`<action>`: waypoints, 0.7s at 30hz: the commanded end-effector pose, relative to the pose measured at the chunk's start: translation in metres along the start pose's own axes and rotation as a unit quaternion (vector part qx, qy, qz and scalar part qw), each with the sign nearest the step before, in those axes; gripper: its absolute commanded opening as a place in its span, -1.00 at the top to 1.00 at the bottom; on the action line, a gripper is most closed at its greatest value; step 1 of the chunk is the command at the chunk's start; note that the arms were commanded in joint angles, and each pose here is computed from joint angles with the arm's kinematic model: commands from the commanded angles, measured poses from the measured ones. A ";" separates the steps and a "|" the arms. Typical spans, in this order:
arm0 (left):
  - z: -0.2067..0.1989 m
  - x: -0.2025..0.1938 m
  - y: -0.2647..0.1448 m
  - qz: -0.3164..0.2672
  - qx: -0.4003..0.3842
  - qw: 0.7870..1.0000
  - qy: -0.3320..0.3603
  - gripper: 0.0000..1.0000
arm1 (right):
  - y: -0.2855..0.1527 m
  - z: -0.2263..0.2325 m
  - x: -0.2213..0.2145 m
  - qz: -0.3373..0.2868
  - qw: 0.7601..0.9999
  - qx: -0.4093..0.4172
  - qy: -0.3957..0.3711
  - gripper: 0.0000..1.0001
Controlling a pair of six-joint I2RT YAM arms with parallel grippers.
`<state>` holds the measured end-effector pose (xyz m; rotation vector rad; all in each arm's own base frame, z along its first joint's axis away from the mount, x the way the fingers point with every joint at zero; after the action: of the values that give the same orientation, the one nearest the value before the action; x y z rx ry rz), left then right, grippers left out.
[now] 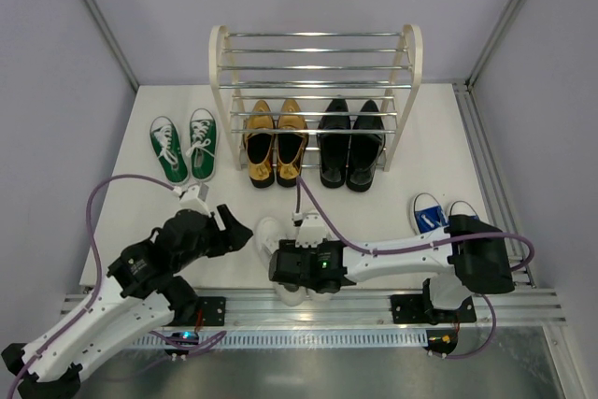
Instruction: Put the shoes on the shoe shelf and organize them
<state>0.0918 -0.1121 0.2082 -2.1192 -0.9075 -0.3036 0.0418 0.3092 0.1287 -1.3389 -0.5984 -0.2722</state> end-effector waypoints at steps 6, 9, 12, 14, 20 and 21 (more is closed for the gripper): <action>0.005 -0.018 0.023 0.042 0.004 0.999 -0.024 0.04 | -0.042 0.007 0.043 -0.095 0.992 0.072 0.044 -0.64; 0.013 -0.015 0.028 0.015 0.026 1.000 -0.010 0.43 | -0.068 -0.036 0.052 -0.140 0.984 0.053 0.095 -0.54; 0.016 -0.015 0.034 0.002 0.028 1.000 -0.007 0.81 | -0.066 -0.079 0.051 -0.187 0.975 0.020 0.117 0.53; 0.021 -0.019 0.042 0.004 0.036 0.999 -0.004 1.00 | -0.066 -0.105 0.046 -0.190 0.973 0.005 0.130 0.92; 0.042 -0.038 0.067 0.037 0.082 0.996 0.005 1.00 | -0.028 -0.147 0.025 -0.142 0.977 -0.053 0.154 0.92; 0.041 -0.039 0.070 0.038 0.077 0.996 0.003 1.00 | -0.024 -0.148 0.022 -0.137 0.979 -0.051 0.146 0.92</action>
<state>0.1019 -0.1235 0.1254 -1.9744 -0.7911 -0.1730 0.0820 0.1727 0.1641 -1.2343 -0.5387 -0.7289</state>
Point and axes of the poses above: each gripper's point midway between its finger pads, its own y axis out along the fingers, its own z axis along the line the jaws close on, x = y × z, the point moved 8 cm from there along -y, back along the fingers, and after that the axes turned 11 degrees about -y, right-handed, at the moved point
